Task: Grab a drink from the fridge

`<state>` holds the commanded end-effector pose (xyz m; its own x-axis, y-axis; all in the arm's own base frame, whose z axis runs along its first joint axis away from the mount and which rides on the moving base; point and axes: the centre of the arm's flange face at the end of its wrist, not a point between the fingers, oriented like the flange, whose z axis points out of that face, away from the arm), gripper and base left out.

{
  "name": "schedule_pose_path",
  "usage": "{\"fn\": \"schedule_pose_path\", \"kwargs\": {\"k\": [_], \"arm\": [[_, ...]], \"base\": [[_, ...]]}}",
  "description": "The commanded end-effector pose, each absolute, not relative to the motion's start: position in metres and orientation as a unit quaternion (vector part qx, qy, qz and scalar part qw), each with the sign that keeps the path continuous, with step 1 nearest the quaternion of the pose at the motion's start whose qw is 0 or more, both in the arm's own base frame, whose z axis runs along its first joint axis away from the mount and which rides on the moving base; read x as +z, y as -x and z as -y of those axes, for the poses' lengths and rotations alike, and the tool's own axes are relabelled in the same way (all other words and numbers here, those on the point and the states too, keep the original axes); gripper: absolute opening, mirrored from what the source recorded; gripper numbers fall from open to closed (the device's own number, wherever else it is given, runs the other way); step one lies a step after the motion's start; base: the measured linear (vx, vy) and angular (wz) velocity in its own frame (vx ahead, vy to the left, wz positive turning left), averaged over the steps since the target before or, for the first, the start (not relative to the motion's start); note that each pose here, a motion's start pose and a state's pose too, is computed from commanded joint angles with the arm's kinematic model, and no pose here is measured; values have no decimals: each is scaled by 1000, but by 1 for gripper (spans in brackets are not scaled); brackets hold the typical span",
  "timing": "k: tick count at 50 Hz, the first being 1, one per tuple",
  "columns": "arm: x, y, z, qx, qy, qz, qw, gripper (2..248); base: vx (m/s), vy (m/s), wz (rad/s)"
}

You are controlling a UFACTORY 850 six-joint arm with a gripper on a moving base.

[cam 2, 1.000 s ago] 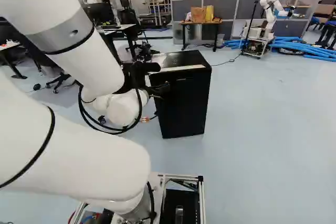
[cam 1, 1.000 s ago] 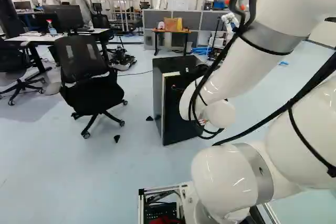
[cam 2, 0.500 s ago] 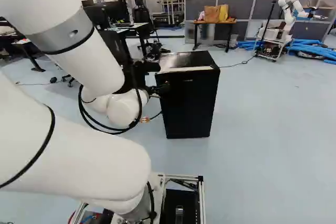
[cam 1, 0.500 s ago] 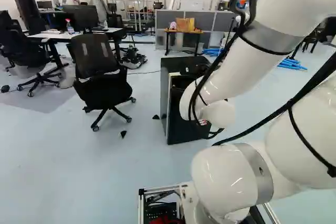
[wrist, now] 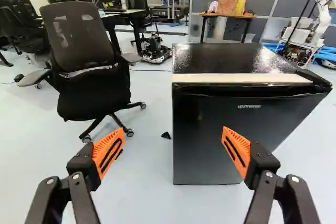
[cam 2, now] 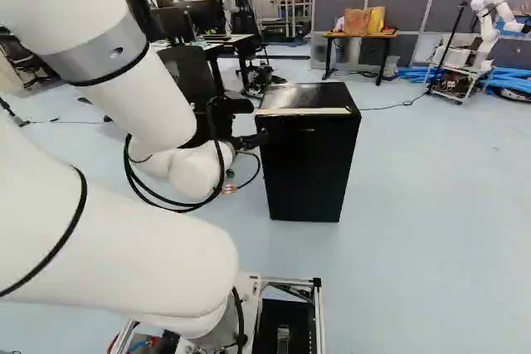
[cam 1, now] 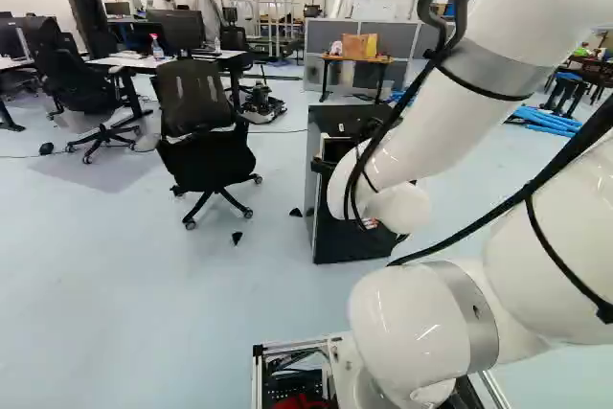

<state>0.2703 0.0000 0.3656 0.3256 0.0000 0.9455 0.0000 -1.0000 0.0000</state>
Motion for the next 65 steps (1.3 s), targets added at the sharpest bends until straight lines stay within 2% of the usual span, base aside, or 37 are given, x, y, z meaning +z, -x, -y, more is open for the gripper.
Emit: {"fn": "schedule_pose_path", "kwargs": {"k": [13, 28, 65], "arm": [[366, -270, 0, 581, -814, 0, 0, 247], [366, -270, 0, 581, -814, 0, 0, 247], [366, -270, 0, 581, -814, 0, 0, 247]], "base": [[2, -43, 124], [9, 34, -105], [47, 0, 0]]}}
